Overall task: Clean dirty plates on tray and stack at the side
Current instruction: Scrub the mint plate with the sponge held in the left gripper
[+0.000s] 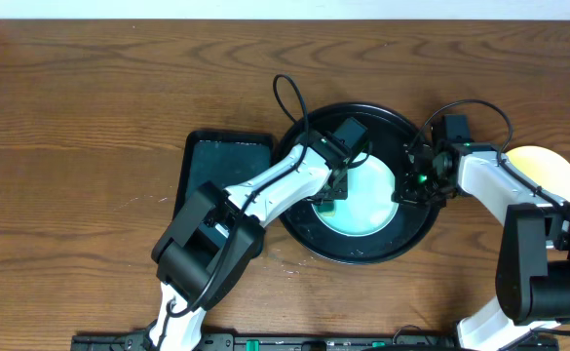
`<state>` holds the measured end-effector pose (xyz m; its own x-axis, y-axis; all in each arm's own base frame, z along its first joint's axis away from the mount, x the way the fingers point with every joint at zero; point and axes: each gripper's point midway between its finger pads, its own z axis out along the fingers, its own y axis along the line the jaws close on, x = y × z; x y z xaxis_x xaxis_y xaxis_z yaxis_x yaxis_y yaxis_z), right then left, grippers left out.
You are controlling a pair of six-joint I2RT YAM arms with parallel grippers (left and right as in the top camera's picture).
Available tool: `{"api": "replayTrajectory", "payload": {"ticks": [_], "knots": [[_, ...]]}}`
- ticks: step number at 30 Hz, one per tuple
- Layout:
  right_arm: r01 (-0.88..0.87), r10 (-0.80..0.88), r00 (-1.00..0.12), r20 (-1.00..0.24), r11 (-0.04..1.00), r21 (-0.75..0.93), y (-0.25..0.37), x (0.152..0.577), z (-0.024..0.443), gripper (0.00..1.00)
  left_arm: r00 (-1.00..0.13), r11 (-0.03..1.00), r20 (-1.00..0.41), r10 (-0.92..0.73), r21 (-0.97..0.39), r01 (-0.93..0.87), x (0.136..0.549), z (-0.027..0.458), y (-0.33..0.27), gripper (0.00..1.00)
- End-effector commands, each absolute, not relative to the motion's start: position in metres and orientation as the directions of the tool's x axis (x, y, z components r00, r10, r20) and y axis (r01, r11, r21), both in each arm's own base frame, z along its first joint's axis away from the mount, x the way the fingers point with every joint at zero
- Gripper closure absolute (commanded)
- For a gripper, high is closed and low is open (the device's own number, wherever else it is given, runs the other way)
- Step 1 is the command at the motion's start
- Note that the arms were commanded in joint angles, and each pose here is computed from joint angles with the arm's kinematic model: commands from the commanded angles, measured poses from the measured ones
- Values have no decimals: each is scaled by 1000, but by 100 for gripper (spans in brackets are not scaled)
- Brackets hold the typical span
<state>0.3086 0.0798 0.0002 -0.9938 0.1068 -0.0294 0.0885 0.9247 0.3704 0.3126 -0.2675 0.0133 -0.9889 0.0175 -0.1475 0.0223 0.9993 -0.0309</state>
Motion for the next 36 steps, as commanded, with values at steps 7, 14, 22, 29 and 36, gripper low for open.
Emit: {"api": "replayTrajectory", "payload": {"ticks": [7, 14, 22, 29, 36], "knots": [[95, 116, -992, -55, 951, 294, 66, 313, -5, 99, -999, 948, 27, 32, -318, 22, 297, -16, -308, 92], [84, 104, -993, -53, 952, 293, 69, 312, -5, 99, -998, 834, 20, 67, -549, 45, 291, 8, -371, 92], [73, 92, -994, -52, 953, 293, 73, 311, -5, 99, -993, 825, 0, 119, -557, 99, 278, -1, -390, 92], [74, 91, -995, -44, 953, 292, 73, 309, -5, 99, -1000, 973, -8, -11, -231, -9, 294, -32, -309, 92], [76, 91, -995, -37, 954, 291, 73, 307, -6, 99, -989, 980, -141, -54, 181, -79, 320, -28, -208, 93]]}}
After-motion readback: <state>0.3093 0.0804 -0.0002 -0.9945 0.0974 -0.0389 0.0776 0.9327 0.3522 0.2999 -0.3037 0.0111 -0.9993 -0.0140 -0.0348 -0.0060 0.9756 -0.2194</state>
